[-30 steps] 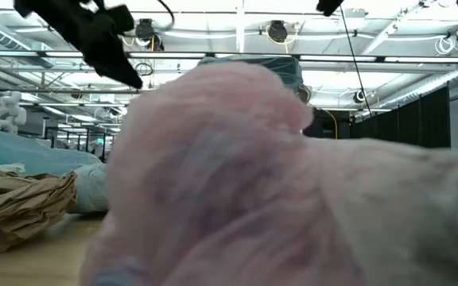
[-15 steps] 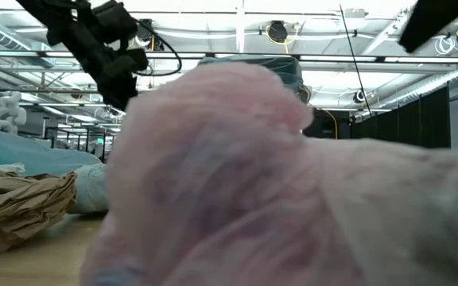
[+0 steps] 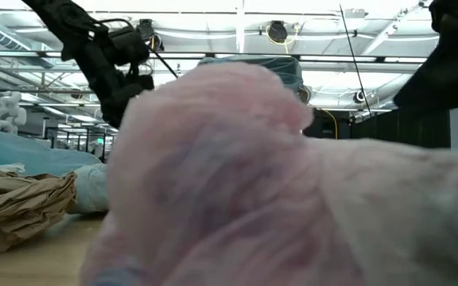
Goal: Place trash/remove bag and relplace
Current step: Put the brown paper into the trash bin
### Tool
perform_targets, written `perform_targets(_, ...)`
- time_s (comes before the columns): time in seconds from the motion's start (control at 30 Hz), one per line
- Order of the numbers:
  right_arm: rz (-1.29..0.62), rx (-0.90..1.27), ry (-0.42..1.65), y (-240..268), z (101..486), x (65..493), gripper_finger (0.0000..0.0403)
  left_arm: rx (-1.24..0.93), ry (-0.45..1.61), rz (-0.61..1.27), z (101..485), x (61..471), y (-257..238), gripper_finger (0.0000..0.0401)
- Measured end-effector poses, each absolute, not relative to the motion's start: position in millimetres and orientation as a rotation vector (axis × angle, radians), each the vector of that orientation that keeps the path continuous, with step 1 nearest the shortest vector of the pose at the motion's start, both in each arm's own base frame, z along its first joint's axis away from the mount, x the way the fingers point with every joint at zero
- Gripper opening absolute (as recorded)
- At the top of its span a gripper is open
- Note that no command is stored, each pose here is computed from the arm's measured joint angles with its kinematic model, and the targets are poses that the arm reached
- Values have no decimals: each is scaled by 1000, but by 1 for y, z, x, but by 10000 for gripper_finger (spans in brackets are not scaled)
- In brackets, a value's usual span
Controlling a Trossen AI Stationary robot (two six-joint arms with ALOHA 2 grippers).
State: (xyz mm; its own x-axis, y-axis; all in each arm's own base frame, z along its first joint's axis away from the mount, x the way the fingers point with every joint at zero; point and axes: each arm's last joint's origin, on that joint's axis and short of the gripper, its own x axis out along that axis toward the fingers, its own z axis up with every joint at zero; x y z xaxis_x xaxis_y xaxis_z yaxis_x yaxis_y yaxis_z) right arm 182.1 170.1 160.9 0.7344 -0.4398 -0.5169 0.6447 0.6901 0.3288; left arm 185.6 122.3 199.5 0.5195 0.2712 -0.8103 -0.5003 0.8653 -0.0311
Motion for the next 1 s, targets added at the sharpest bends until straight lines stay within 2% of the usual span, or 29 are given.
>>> perform_targets(0.27,-586,544,409,167,144,176,164,-234,934,596,187,195,133,230)
perform_targets(0.73,-590,495,352,166,145,176,164,-338,1035,604,148,204,150,227)
perform_targets(0.87,-590,484,349,165,145,177,164,-340,1064,629,137,206,155,184)
perform_targets(1.0,-591,485,349,165,145,177,164,-343,1074,627,134,207,155,84)
